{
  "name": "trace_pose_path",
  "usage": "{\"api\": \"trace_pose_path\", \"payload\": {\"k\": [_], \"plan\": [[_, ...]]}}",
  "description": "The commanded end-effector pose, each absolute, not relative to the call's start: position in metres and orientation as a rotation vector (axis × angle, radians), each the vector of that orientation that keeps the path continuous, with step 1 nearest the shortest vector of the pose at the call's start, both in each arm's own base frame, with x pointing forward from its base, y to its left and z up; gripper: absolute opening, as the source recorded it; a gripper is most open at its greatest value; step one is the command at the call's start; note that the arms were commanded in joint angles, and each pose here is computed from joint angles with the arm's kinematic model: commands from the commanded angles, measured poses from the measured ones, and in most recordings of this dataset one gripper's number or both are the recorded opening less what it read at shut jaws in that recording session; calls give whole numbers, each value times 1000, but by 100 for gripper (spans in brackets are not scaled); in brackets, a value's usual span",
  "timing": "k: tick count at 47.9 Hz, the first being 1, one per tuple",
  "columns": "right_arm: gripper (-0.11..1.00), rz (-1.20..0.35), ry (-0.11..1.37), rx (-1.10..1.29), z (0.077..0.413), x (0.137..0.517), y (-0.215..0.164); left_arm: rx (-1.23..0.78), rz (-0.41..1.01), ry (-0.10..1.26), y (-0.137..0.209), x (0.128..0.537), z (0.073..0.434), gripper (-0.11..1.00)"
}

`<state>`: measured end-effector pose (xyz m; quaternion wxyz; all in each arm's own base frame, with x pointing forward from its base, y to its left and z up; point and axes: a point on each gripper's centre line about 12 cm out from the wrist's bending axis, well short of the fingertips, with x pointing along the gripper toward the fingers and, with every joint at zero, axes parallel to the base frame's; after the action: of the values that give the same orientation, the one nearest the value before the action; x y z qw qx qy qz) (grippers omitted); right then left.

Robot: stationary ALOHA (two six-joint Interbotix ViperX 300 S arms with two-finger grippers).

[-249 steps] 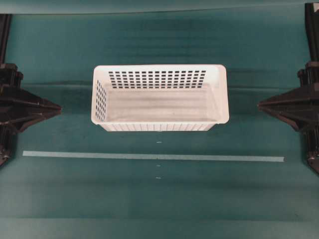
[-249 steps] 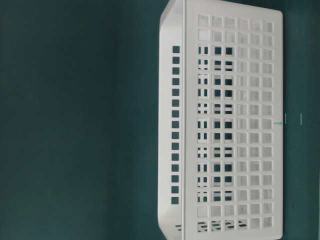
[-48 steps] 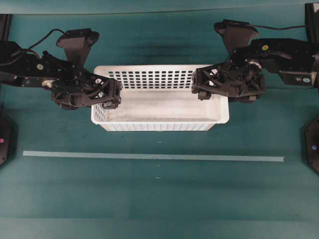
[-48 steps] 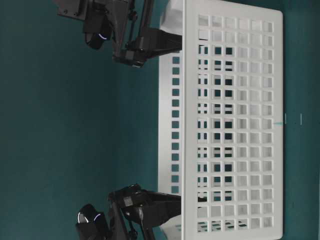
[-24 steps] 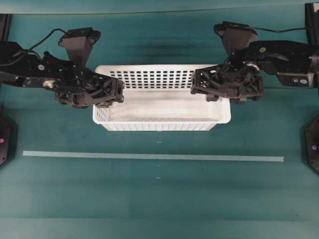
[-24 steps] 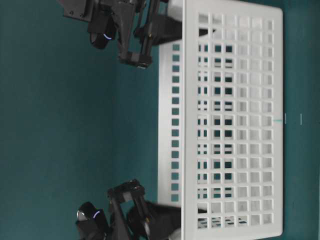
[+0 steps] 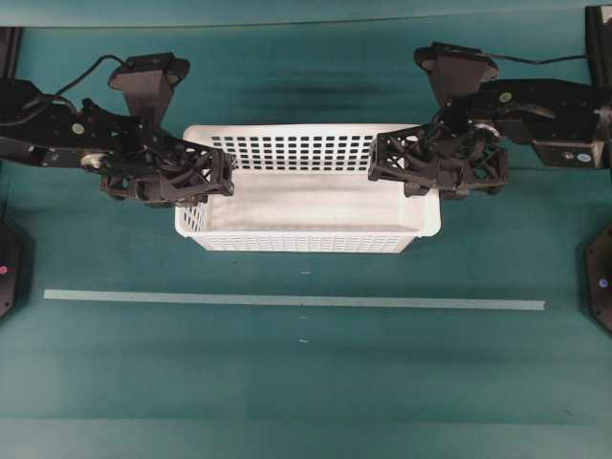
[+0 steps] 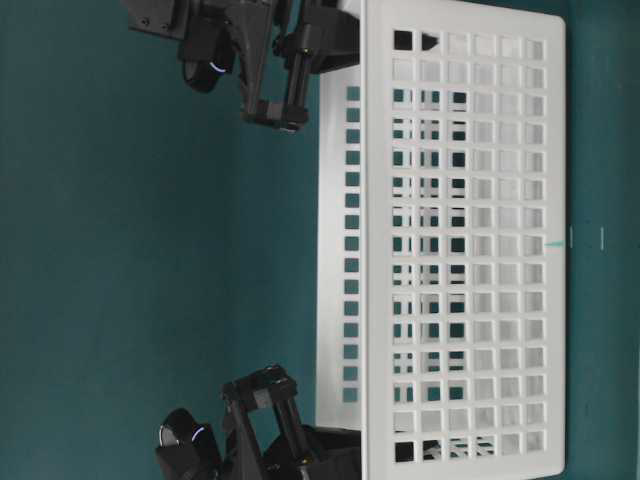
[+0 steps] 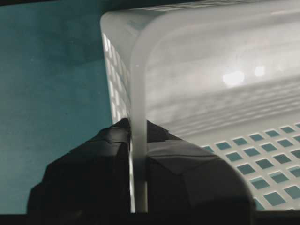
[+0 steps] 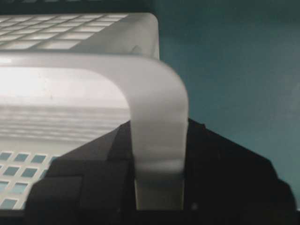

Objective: Lift the white basket with both hands.
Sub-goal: 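Close both grippers on the basket's end rims, then lift the basket with both grippers and pull it toward the robot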

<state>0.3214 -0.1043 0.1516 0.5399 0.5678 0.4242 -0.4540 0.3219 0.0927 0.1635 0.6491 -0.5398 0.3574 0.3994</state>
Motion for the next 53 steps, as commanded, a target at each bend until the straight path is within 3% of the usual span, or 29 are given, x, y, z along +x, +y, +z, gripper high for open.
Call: {"api": "trace_pose_path", "payload": {"k": [1, 12, 30, 53], "plan": [[17, -1072, 986, 1359, 151, 326, -104, -1224, 891, 794, 92, 326, 168, 0], [17, -1063, 976, 1358, 153, 329, -105, -1222, 885, 788, 92, 327, 171, 0], [17, -1041, 996, 1345, 180, 324, -95, -1225, 859, 748, 91, 327, 205, -2], [17, -1028, 1015, 1323, 179, 325, -86, -1220, 842, 765, 81, 329, 205, -2]]}}
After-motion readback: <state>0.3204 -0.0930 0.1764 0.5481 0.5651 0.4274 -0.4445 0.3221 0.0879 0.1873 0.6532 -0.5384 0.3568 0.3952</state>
